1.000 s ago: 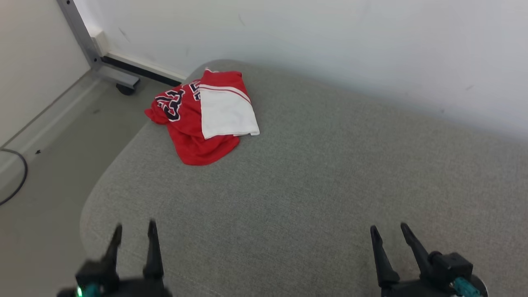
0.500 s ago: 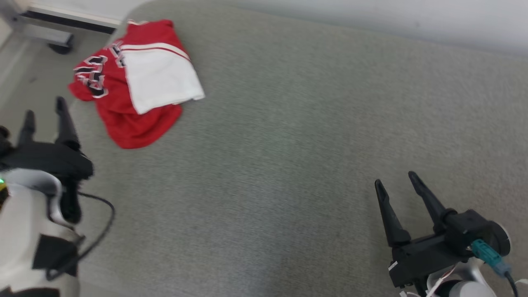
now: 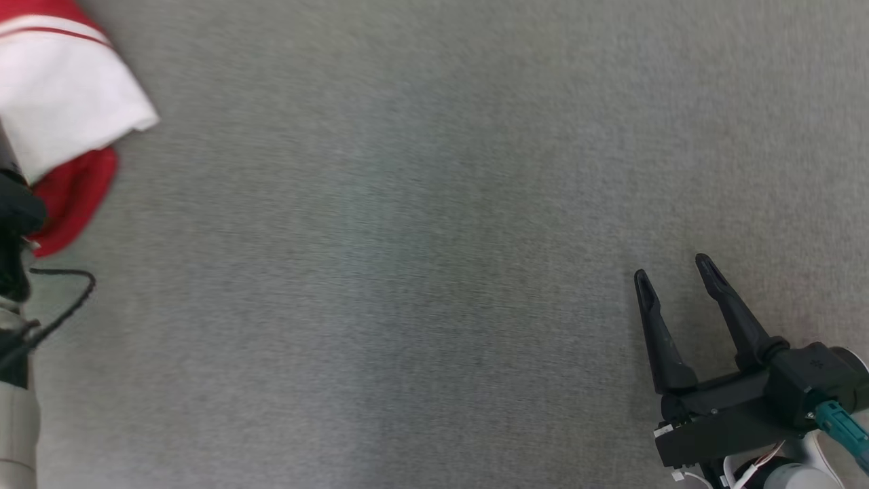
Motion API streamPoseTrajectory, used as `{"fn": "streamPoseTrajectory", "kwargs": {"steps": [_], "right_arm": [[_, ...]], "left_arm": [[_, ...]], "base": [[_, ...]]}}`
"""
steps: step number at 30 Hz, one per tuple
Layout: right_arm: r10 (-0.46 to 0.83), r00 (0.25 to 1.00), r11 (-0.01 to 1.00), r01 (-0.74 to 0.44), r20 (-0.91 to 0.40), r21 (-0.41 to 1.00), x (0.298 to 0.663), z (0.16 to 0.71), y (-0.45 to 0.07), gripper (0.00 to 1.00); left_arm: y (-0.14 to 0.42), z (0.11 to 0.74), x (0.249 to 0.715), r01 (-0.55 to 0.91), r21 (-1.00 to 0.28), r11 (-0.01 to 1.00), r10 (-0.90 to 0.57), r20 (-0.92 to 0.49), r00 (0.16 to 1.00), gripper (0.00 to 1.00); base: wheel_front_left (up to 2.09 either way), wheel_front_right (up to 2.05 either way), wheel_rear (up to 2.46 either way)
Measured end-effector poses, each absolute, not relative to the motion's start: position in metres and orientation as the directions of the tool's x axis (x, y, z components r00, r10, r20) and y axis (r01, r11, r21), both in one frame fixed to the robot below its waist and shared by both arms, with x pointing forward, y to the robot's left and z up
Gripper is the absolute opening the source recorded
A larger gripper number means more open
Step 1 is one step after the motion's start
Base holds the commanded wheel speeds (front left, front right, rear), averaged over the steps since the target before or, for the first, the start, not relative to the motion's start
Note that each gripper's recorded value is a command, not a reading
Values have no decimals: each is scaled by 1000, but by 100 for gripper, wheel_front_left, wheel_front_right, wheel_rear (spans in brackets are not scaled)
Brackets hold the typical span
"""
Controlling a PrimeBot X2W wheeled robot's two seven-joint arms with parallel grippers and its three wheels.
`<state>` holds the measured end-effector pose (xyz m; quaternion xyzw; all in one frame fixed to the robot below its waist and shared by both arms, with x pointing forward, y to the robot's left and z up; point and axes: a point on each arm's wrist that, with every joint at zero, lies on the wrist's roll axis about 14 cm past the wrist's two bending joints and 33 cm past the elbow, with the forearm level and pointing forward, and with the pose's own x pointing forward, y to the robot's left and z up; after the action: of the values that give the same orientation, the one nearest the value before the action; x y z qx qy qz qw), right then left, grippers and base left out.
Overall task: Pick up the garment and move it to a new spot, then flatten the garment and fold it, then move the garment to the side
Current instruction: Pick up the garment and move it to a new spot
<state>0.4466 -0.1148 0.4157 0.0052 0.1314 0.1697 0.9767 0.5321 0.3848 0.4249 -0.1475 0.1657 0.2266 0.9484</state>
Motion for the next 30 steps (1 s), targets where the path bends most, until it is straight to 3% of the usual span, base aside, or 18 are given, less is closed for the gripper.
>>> {"fn": "streamPoseTrajectory", "kwargs": {"steps": [6,13,14,15,16,24,30], "right_arm": [[282,907,959,-280,-311,52,442,396,-133,100],[259,913,966,-253,-316,60,440,393,-139,100],[261,913,965,-254,-314,64,439,394,-138,100],[264,913,964,-256,-311,68,439,394,-136,100],[268,913,963,-259,-306,73,438,395,-134,100],[306,925,951,-285,-227,121,436,418,-114,100],[317,936,943,-294,-152,156,430,441,-104,100]], "left_arm": [[366,368,545,-512,-175,841,353,-541,764,100],[356,347,548,-524,-166,836,299,-662,687,100],[356,347,547,-523,-166,836,294,-669,683,70],[356,349,547,-519,-163,839,290,-673,680,23],[355,351,547,-511,-164,844,282,-675,682,0],[357,392,535,-466,-169,868,267,-633,727,0],[364,475,547,-379,-178,908,261,-466,846,0]], "base": [[0,0,0],[0,0,0],[0,0,0],[0,0,0],[0,0,0],[0,0,0],[0,0,0]]}}
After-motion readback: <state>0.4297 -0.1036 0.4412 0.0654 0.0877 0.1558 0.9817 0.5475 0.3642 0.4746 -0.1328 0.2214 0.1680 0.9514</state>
